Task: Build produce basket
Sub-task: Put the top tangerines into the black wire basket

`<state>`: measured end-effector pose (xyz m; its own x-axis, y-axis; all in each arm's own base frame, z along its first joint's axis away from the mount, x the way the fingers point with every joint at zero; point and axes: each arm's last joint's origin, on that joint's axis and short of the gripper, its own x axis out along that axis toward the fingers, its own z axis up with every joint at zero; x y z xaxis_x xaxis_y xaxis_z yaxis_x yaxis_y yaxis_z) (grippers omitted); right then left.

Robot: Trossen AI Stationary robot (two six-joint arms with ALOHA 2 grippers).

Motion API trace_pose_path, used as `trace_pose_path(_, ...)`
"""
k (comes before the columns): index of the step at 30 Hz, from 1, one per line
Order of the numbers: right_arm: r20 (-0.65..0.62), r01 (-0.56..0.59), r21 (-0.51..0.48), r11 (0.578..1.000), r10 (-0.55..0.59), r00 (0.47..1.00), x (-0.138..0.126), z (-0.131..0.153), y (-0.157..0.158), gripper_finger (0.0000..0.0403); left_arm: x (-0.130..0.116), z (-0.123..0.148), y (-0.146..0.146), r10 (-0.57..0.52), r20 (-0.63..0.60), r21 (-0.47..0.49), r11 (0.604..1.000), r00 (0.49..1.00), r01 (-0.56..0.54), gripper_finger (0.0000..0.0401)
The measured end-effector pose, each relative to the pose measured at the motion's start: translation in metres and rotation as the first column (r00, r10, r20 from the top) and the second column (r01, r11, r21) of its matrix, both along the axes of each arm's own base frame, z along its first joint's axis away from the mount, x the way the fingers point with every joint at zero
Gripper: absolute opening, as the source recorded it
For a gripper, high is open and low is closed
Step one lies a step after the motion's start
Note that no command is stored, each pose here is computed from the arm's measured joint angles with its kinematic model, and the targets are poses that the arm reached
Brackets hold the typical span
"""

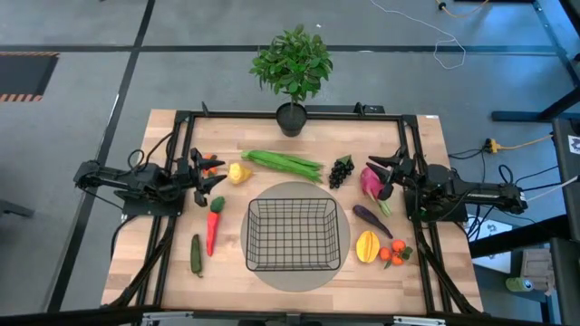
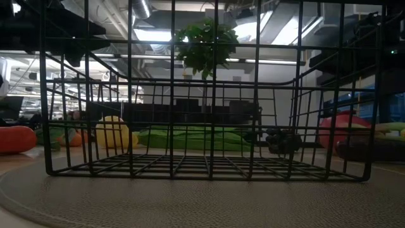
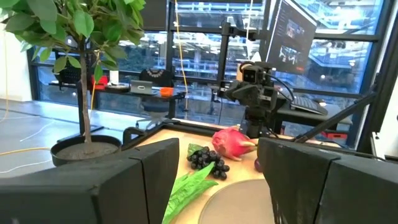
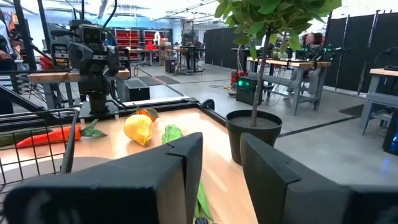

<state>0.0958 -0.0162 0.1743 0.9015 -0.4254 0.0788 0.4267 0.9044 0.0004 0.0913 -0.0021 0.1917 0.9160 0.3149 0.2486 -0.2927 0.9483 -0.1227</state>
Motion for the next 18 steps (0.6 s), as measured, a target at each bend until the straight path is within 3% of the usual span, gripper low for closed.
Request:
trace_pose_path(10,0.003,-0.001,-0.003,1.000,0.001,1.000,0.000,0.000,0.000,0.0110,0.000,0.001,0.000,-0.002,0.014,-0.008,1.000,1.000,0.002,0.0210)
trace_pose_path(14,0.117,-0.001,-0.014,1.000,0.003,0.993,-0.002,0.011,0.000,0.0110,-0.001,0.005,0.000,-0.032,0.085,-0.101,0.994,0.996,0.041,0.0210)
trace_pose_path(18,0.226,0.037,-0.121,0.992,-0.008,0.974,-0.006,0.026,0.000,0.0110,-0.003,0.012,0.000,-0.068,0.131,-0.142,0.986,0.989,0.086,0.0210)
